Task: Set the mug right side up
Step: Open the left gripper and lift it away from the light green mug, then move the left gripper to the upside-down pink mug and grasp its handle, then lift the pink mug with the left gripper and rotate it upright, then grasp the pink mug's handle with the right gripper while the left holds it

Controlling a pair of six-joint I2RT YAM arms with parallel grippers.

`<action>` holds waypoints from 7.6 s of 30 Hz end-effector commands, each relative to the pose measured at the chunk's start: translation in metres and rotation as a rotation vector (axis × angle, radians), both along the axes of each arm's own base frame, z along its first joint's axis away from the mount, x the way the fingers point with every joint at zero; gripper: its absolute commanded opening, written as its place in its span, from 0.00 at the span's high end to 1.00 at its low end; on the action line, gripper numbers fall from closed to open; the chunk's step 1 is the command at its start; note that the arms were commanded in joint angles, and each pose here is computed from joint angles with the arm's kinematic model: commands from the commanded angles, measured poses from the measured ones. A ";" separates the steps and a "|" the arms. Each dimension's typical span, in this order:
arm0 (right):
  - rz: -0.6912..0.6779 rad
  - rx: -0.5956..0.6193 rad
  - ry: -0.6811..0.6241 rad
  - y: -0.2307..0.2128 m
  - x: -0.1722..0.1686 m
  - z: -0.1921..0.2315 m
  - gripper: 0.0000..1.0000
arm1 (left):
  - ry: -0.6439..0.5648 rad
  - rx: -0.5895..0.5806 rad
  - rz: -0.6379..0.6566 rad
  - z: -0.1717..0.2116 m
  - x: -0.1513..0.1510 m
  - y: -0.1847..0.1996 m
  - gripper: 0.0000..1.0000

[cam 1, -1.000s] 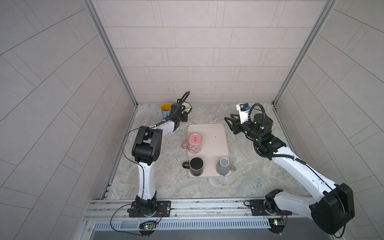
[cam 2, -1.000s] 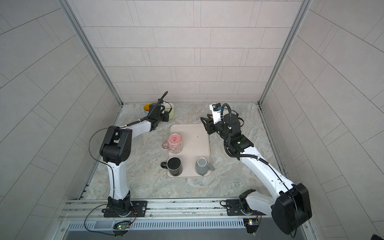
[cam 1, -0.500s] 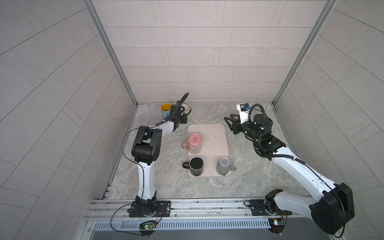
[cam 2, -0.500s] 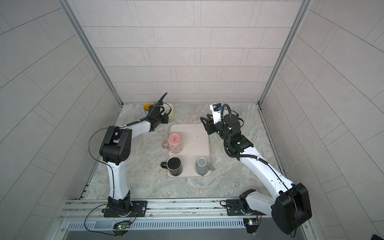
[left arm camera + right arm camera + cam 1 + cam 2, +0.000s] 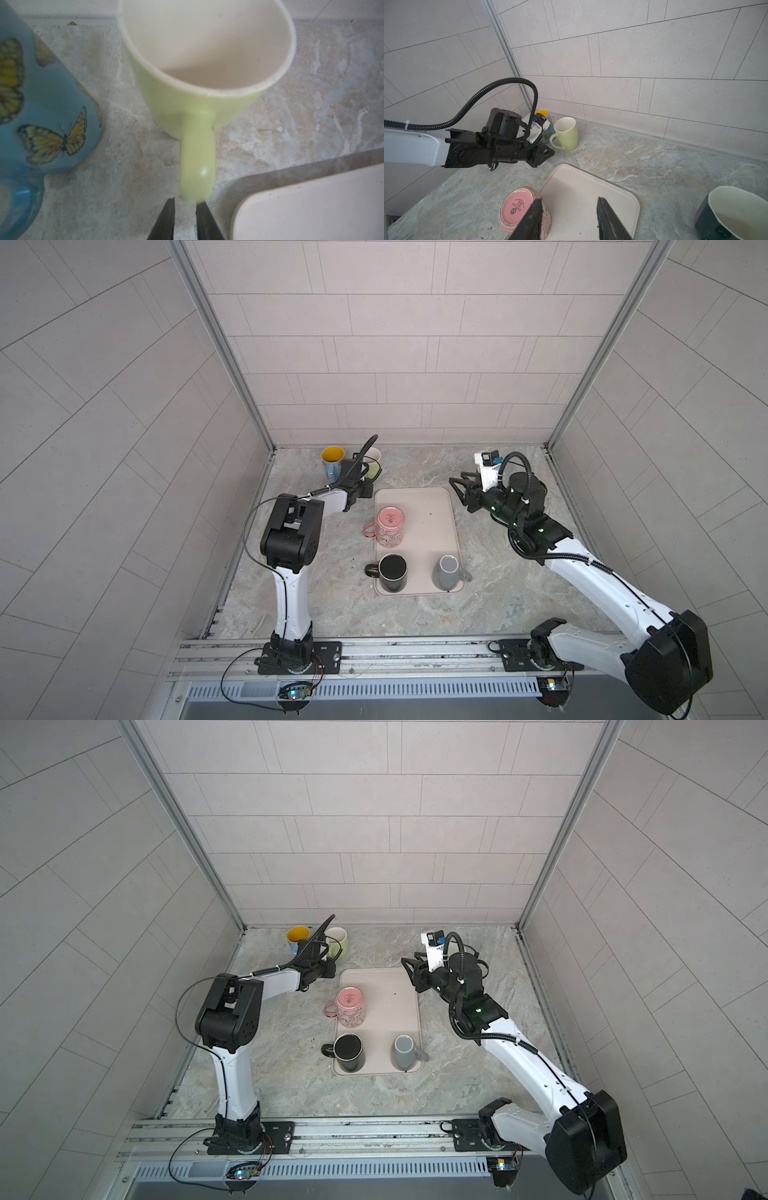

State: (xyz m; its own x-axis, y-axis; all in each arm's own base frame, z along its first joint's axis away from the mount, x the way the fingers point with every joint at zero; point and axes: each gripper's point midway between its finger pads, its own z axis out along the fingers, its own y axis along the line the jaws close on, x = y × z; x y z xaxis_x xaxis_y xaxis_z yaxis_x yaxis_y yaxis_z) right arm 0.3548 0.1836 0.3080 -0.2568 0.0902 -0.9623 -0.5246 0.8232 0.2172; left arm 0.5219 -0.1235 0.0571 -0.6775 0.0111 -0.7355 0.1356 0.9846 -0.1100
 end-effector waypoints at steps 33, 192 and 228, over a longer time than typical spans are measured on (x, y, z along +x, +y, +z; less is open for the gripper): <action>0.098 0.083 0.128 0.017 -0.010 -0.005 0.51 | 0.605 -0.953 0.186 0.142 -0.152 -0.017 0.63; -0.006 -0.019 0.350 0.003 0.011 -0.062 0.50 | 0.393 -0.818 -0.305 0.206 -0.107 -0.136 1.00; 0.113 0.099 0.289 0.051 0.011 0.013 0.43 | -0.551 -0.340 -0.955 0.270 -0.183 -0.198 1.00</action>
State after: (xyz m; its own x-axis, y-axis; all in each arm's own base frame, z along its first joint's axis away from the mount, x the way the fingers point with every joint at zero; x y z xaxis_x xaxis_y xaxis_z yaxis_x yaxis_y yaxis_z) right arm 0.3667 0.2246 0.3185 -0.5225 0.1394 -0.8411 -0.4984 0.7505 0.4340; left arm 0.3543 -0.3147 0.2585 -0.3630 0.1693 -0.9163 0.8484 0.4667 -0.2499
